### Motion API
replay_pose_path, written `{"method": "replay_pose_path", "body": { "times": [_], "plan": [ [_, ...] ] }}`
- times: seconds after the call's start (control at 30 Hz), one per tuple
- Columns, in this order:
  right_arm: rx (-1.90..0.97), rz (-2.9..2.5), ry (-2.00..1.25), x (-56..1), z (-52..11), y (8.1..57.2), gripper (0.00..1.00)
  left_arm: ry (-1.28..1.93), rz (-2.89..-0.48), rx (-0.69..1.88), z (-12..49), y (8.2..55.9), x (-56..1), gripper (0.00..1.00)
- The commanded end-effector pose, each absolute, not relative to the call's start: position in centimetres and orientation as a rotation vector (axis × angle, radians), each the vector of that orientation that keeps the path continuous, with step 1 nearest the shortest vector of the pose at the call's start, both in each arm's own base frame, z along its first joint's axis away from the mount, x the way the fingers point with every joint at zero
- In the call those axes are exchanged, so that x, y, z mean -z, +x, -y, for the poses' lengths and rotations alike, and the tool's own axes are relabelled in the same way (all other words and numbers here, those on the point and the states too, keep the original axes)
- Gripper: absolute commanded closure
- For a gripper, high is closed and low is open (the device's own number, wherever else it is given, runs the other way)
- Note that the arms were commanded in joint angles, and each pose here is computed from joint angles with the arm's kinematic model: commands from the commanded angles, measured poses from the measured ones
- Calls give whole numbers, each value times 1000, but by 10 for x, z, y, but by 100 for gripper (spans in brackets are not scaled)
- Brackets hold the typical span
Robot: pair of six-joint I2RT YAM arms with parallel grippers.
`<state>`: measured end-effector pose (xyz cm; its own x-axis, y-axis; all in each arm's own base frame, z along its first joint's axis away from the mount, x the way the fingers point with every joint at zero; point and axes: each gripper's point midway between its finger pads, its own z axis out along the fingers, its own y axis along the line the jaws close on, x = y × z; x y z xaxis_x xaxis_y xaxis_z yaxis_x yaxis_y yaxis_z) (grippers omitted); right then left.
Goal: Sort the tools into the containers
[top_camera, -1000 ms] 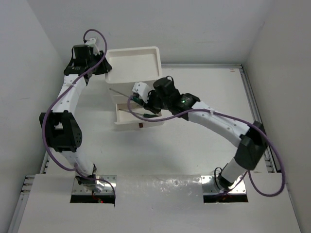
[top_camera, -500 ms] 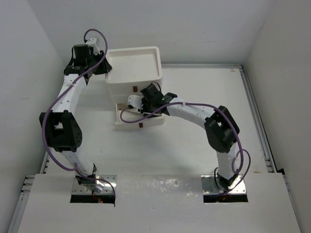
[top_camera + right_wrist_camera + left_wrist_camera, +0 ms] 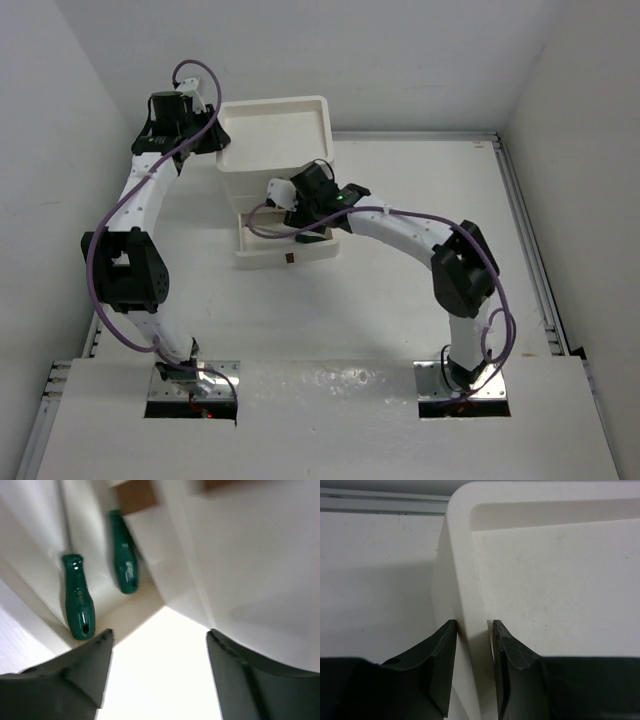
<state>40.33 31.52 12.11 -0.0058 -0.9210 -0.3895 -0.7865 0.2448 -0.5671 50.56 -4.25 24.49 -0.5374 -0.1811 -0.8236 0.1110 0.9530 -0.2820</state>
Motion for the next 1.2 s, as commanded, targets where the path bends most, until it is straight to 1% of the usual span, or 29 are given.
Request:
{"method": "replay_pose_path", "body": {
  "times": [0.0,0.07,0.1,0.13,0.17,0.2,0.23,0.27,0.3,0.33,0.37,0.4,0.47,0.5,0.57,0.6,0.67,0.7,0.77,0.8,0.87,0.9,0.97,1.03,1.17],
  "plan": [
    [172,-1766,-1169,-215,-310,407,24,-29,-2253,343,44,490,-201,93],
    [143,-1815,-1002,-225,-299,402,23,-31,-2251,348,44,490,-201,93],
    [86,-1879,-794,-237,-290,397,24,-31,-2253,351,44,489,-199,93],
    [47,-1931,-705,-230,-286,389,26,-33,-2253,352,44,489,-197,93],
    [-8,-1988,-592,-222,-282,381,29,-32,-2259,352,44,489,-194,93],
    [-148,-2031,-373,-226,-284,371,38,-34,-2257,348,43,490,-194,93],
    [-213,-2061,-326,-199,-290,357,42,-32,-2259,345,44,491,-192,93],
    [-306,-2073,-240,-188,-298,346,44,-35,-2262,344,43,492,-190,94],
    [-299,-2103,-222,-158,-290,328,48,-38,-2267,343,43,492,-189,95],
    [-328,-2086,-200,-153,-297,320,48,-39,-2267,346,43,492,-188,95],
    [-414,-2048,-178,-155,-317,310,48,-41,-2268,347,43,493,-187,96],
    [-423,-2066,-193,-139,-321,301,47,-43,-2270,352,44,492,-187,96],
    [-528,-2027,-248,-141,-349,291,42,-46,-2276,358,44,491,-185,98],
    [-571,-2050,-287,-129,-361,285,37,-47,-2273,358,44,492,-186,99],
    [-638,-2046,-293,-127,-378,287,37,-52,-2275,367,45,491,-185,100],
    [-640,-2081,-317,-111,-385,286,38,-53,-2272,367,45,492,-186,100],
    [-635,-2115,-299,-102,-393,290,39,-55,-2266,370,46,492,-188,100],
    [-601,-2156,-295,-84,-393,292,39,-54,-2264,372,46,492,-189,100],
    [-619,-2161,-263,-84,-402,299,40,-50,-2257,366,45,492,-192,100],
    [-612,-2164,-255,-75,-405,305,42,-48,-2255,363,46,491,-192,100],
    [-610,-2145,-230,-75,-411,316,48,-46,-2249,354,44,490,-194,100],
    [-601,-2146,-187,-69,-412,327,54,-41,-2250,353,45,489,-193,100],
    [-612,-2153,-133,-66,-412,336,62,-26,-2254,348,45,488,-193,100],
    [-632,-2104,-83,-75,-413,351,70,30,-2271,354,58,485,-191,100],
    [-606,-1993,-35,-98,-413,374,75,75,-2299,365,63,481,-184,100]
  ]
}}
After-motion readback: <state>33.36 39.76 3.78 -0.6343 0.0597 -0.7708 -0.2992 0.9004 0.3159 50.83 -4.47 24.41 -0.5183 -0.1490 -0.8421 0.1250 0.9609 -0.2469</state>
